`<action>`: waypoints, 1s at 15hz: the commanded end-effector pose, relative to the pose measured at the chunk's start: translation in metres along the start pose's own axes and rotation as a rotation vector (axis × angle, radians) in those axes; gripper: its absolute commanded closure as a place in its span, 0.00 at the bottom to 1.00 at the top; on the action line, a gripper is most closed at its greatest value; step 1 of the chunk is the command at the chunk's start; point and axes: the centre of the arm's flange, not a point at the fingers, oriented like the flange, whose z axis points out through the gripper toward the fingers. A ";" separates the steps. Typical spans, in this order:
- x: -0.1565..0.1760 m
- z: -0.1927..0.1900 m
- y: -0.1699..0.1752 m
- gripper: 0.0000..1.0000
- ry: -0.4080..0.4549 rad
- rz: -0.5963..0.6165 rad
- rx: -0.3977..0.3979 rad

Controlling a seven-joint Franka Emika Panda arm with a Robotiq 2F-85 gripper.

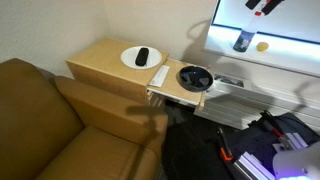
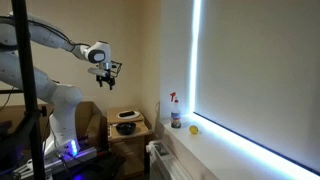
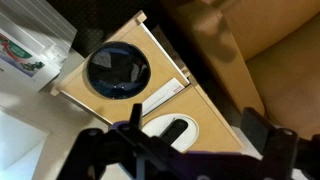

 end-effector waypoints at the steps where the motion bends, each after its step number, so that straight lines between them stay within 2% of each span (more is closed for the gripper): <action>1: -0.001 0.002 0.000 0.00 -0.005 0.001 0.001; 5: -0.001 0.004 0.000 0.00 -0.010 0.001 0.001; 7: 0.002 0.029 0.033 0.00 -0.012 0.174 -0.025; 8: -0.002 0.038 0.043 0.00 -0.005 0.226 -0.004; 12: -0.013 0.078 0.076 0.00 0.021 0.450 -0.049; 15: 0.009 0.087 0.070 0.00 0.011 0.622 -0.015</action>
